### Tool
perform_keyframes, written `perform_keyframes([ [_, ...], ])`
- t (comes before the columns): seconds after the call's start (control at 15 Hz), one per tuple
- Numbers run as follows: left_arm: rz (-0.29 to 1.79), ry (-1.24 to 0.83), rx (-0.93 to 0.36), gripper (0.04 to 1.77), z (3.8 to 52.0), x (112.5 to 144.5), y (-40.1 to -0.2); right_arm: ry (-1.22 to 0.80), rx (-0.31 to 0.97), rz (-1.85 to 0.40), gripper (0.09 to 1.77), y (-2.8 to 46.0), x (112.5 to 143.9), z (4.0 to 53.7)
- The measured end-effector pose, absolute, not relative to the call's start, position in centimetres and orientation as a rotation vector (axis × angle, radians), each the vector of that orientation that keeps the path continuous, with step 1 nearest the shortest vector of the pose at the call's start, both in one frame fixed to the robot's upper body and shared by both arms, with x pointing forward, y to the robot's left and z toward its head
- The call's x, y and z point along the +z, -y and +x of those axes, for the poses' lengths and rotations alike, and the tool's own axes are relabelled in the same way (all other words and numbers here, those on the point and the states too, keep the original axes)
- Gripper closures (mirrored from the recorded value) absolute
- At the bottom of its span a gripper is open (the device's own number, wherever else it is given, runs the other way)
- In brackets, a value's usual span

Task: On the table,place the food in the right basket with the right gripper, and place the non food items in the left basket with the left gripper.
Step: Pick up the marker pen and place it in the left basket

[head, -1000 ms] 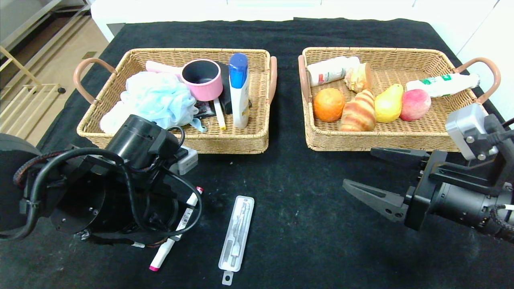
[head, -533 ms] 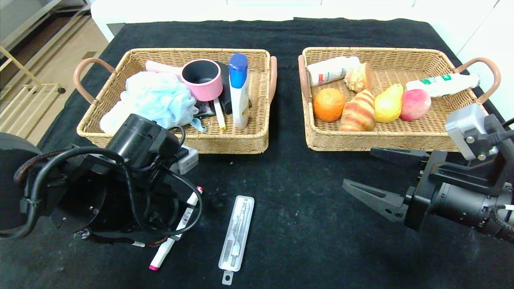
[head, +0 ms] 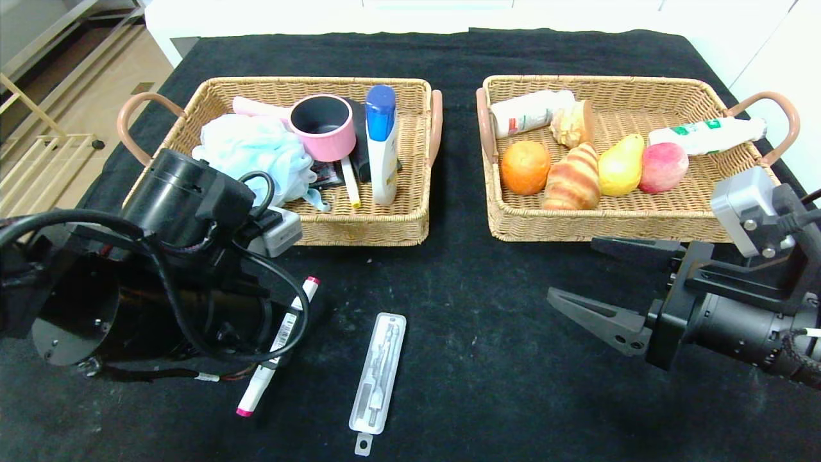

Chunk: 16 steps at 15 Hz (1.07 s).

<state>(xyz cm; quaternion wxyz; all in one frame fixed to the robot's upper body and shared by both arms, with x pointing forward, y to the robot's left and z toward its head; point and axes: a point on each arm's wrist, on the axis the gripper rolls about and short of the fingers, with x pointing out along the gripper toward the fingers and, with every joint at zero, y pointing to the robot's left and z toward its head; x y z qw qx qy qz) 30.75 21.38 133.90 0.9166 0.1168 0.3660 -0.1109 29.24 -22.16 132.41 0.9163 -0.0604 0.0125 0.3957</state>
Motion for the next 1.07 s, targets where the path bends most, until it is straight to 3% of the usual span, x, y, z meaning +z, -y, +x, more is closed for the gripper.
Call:
perform_keyframes([
  [1.07, 0.041, -0.266, -0.136, 1.54, 33.0, 144.1, -22.1, -0.034, 0.822, -0.125, 0.15, 22.0, 132.2, 29.2],
])
